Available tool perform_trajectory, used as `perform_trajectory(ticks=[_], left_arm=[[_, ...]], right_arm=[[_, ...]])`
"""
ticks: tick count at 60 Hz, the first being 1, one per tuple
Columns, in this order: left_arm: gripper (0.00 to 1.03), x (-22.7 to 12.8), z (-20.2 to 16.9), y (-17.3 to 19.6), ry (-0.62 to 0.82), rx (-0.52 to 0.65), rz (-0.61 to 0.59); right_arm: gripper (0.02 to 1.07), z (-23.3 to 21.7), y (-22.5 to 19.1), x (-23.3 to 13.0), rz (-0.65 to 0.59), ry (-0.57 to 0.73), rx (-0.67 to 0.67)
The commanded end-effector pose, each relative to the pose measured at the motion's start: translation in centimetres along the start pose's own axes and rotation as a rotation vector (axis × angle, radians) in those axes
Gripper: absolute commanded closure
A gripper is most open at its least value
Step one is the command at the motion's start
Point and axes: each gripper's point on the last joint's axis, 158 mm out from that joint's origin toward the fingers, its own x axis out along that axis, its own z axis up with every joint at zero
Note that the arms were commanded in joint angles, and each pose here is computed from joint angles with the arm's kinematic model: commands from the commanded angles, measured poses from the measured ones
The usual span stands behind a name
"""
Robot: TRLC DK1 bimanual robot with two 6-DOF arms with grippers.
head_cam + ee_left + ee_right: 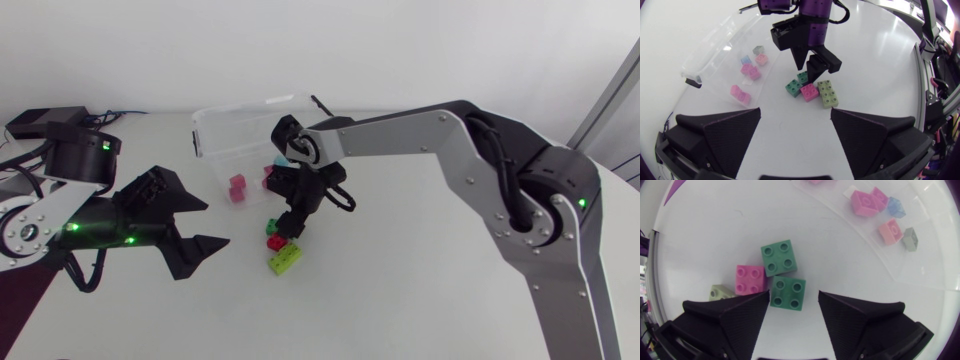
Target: Pick up the duplo bricks and place them in the container
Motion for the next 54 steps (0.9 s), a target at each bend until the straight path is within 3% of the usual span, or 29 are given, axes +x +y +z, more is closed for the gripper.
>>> perform_trajectory(ticks=[1,10,18,31,54], left_arm=[[0.06,-0.1,-0.9,-1.0,0.014,0.018,-0.019],[0.06,0.1,-1.5,-2.0,0.027,0.034,-0.044],[0.06,1.3,-2.4,-4.7,0.067,0.076,-0.11],[0.06,5.9,-4.3,-7.7,0.183,0.121,-0.178],[0.06,11.4,-2.5,-7.2,0.245,-0.016,-0.153]], right_arm=[[0.54,-0.8,0.1,1.5,0.008,0.05,-0.013],[0.82,-1.4,0.0,2.0,0.019,0.071,-0.005],[0.82,-1.5,-0.7,0.0,0.004,0.045,0.011],[0.82,-0.6,-2.8,-6.0,-0.054,-0.054,0.045],[0.82,2.2,-4.7,-14.1,-0.131,-0.254,0.104]])
